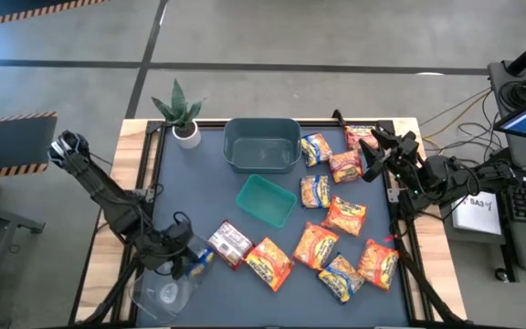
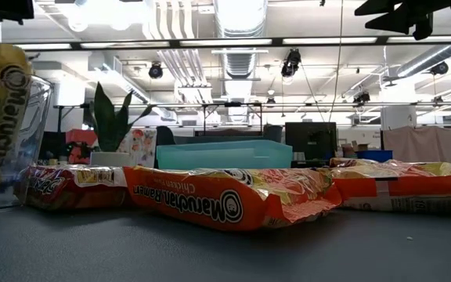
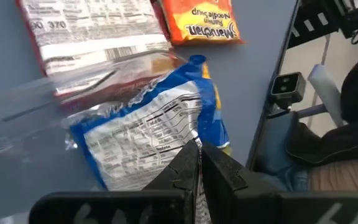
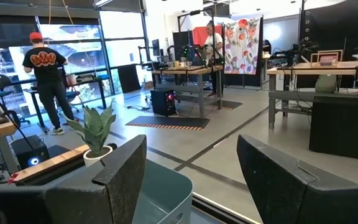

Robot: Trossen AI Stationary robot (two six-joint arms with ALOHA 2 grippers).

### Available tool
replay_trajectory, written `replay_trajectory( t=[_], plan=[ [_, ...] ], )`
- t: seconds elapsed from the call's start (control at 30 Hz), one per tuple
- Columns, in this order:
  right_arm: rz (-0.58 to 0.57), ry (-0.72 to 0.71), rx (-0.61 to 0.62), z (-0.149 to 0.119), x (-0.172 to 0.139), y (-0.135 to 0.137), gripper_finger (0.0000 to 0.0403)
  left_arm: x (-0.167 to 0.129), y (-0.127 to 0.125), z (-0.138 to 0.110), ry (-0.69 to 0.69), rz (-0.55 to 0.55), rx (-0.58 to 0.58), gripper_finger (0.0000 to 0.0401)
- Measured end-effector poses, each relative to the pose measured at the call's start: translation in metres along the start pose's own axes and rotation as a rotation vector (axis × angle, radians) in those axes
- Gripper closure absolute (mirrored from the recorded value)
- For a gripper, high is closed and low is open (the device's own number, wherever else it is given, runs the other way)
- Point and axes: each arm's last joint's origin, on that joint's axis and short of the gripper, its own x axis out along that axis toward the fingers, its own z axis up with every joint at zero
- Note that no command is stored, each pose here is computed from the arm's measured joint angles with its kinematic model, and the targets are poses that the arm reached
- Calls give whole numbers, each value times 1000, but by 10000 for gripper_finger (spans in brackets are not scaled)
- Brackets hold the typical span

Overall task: Sort Maruchan noodles
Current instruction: Put the blue noodle pack into the transparent bin, then put the orange noodle pack into the green bin

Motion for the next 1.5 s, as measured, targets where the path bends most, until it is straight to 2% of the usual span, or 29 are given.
replay_trajectory(
  t=[0.23, 0.4, 0.73, 1.07, 1.17, 1.23, 1.4, 1.5],
  plan=[
    [0, 0, 0, 0, 0, 0, 163, 7, 7, -3, -29, 36, 2, 401],
    [0, 0, 0, 0, 0, 0, 163, 12, 10, -4, -73, -13, -11, 401],
    [0, 0, 0, 0, 0, 0, 163, 14, 12, -5, -94, 7, 12, 398],
    [0, 0, 1, 0, 0, 0, 163, 15, 15, -6, -80, 37, 8, 334],
    [0, 0, 2, 0, 0, 0, 163, 13, 17, -7, -34, 50, 10, 322],
    [0, 0, 2, 0, 0, 0, 163, 10, 20, -8, 17, 107, -22, 321],
    [0, 0, 2, 0, 0, 0, 163, 7, 34, -13, 165, 363, -89, 337],
    [0, 0, 1, 0, 0, 0, 163, 11, 28, -15, 211, 392, -72, 359]
  ],
)
